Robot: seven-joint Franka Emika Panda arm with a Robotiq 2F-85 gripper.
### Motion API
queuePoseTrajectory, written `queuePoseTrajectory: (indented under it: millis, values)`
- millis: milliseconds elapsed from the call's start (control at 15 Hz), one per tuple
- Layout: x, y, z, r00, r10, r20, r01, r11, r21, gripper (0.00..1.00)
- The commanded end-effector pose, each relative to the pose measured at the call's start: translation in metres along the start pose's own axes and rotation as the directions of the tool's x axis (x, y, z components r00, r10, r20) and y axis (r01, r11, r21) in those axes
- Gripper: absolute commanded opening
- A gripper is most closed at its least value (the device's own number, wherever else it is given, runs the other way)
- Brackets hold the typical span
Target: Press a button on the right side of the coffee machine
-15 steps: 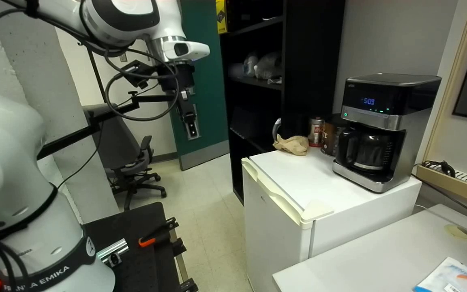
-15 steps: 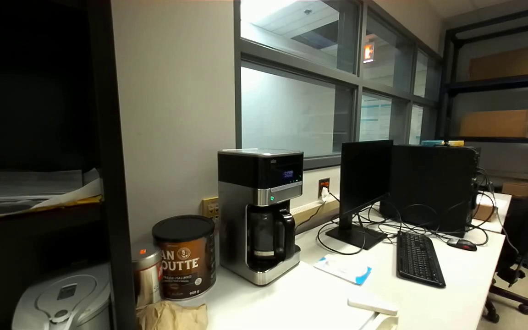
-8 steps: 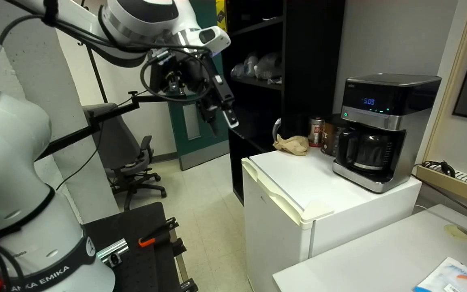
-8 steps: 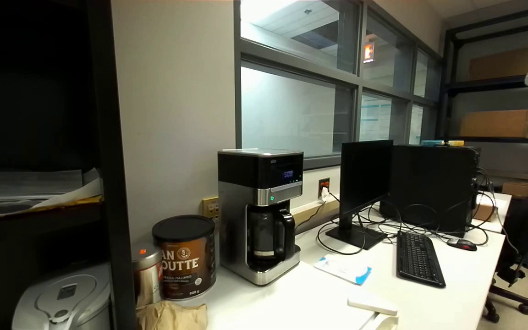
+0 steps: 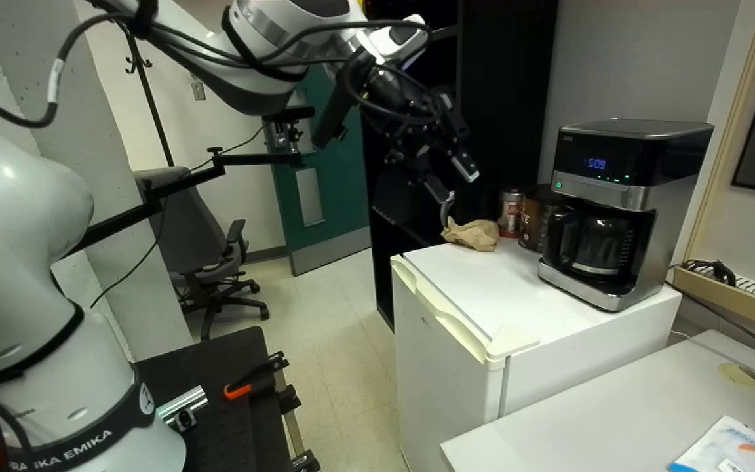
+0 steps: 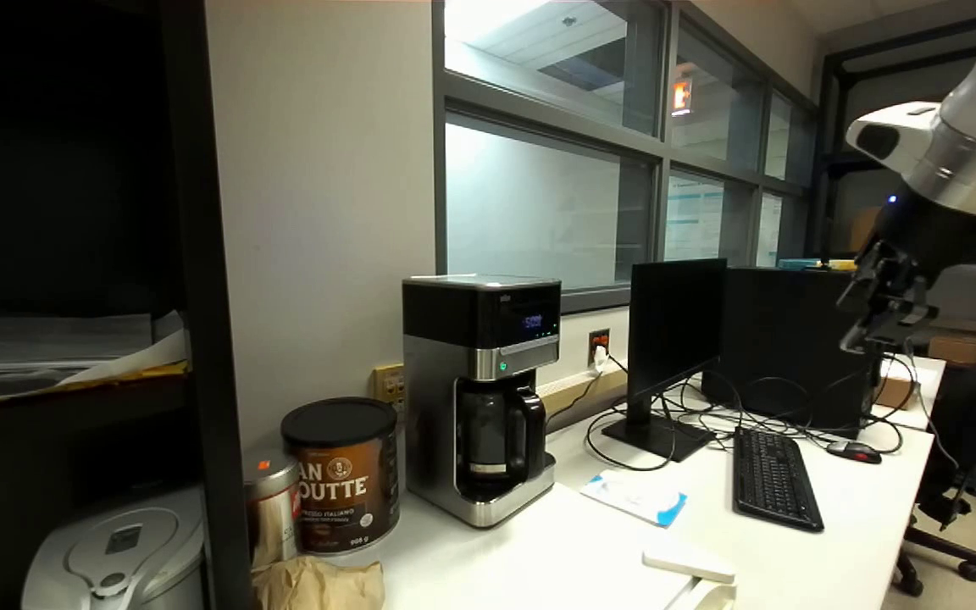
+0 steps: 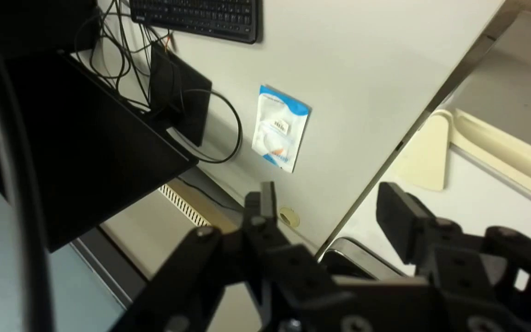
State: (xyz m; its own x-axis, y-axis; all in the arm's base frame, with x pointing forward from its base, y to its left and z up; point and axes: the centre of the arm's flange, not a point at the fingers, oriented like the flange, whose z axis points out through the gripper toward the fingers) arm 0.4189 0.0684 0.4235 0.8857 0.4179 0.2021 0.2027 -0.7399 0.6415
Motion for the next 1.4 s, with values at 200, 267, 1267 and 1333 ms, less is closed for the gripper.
queuePoseTrajectory:
  millis: [200,267,1267,1333]
  values:
    - [0.064,0.03,0.051,0.985,-0.125,-0.115,0.122,0.992,-0.028,0.06]
    - [0.07,0.032,0.058,0.983,-0.131,-0.125,0.128,0.991,-0.033,0.02]
    - [0.157,0.039,0.134,0.926,-0.201,-0.319,0.197,0.979,-0.046,0.0]
    - [0.162,0.037,0.138,0.924,-0.203,-0.325,0.199,0.979,-0.044,0.0]
